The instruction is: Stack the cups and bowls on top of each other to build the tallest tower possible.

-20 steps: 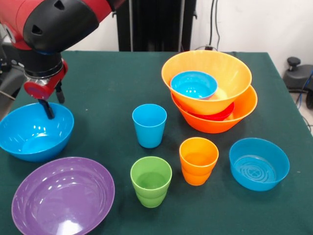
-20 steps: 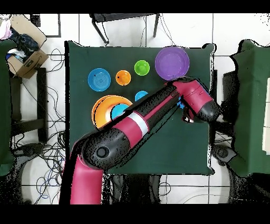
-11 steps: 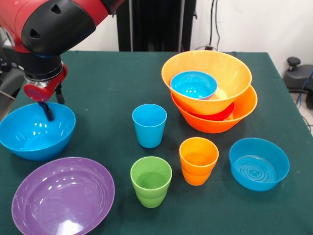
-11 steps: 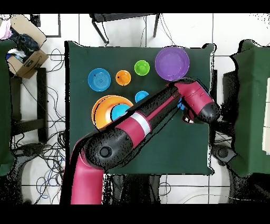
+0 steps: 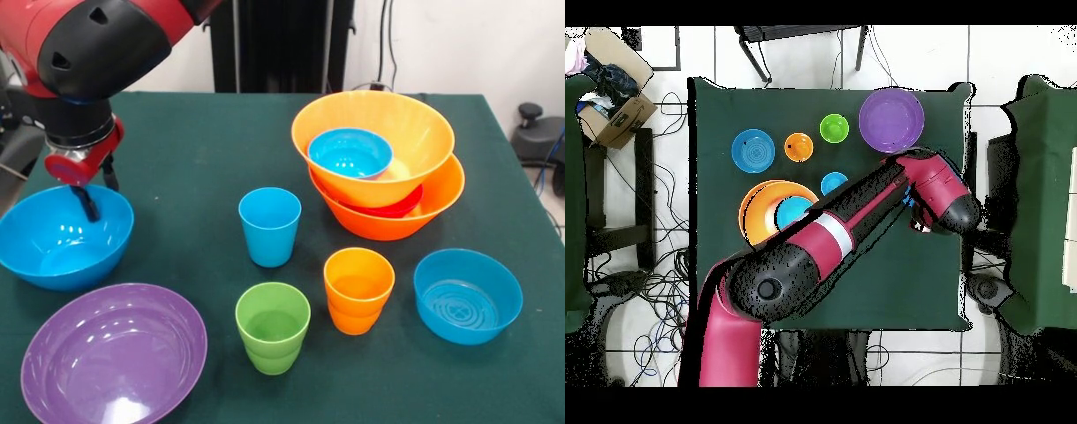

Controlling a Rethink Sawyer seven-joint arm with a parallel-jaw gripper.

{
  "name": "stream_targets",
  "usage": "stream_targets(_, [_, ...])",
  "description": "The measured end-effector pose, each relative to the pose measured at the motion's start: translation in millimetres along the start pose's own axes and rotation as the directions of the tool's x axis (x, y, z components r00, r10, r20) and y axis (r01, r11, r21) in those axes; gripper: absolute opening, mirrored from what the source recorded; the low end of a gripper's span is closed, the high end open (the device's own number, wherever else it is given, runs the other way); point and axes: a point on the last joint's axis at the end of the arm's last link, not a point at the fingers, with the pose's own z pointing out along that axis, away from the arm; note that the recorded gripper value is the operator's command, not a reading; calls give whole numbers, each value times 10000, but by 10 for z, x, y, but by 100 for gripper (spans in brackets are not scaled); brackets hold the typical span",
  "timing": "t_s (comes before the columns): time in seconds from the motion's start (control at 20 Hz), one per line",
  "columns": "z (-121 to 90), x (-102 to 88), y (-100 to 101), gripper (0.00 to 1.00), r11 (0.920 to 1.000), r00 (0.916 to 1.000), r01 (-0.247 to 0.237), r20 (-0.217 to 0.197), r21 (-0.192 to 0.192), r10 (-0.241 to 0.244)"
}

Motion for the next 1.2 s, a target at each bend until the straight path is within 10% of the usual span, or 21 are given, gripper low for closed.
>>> stream_targets(0.9, [157, 106, -40, 100, 9978, 9994, -276, 246, 602, 262])
stream_targets(0.95, [157, 101, -74, 0, 9966, 9992, -291, 278, 765, 270])
stream_targets(1.2, [35, 50, -168, 0, 9936, 9993, -119, 376, 1126, 77])
